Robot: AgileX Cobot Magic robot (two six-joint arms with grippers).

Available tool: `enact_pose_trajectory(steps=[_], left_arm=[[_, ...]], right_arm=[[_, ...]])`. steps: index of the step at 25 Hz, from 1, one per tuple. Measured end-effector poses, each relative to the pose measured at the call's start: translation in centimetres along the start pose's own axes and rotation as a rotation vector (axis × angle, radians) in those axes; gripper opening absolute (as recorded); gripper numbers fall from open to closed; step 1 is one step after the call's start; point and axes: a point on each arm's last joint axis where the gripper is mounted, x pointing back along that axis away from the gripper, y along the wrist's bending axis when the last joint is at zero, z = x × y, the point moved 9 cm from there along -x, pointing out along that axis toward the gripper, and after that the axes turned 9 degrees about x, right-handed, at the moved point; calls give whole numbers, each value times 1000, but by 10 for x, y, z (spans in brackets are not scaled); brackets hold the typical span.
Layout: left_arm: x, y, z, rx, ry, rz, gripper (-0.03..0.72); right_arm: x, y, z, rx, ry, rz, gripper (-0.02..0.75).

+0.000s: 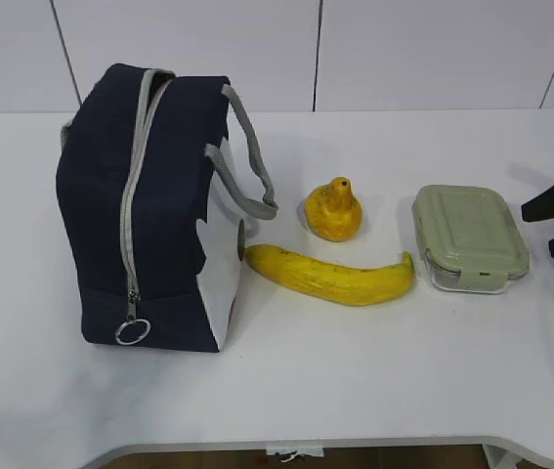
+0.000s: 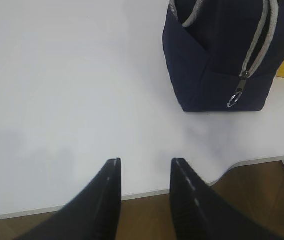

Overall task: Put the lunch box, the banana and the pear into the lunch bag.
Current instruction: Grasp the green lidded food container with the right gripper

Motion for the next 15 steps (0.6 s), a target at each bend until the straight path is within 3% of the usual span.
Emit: enact_pose_trajectory(steps=[15], left_arm=[[0, 0, 0, 0, 0, 0, 257]], right_arm=[[-25, -1, -1, 52, -3, -54, 590]])
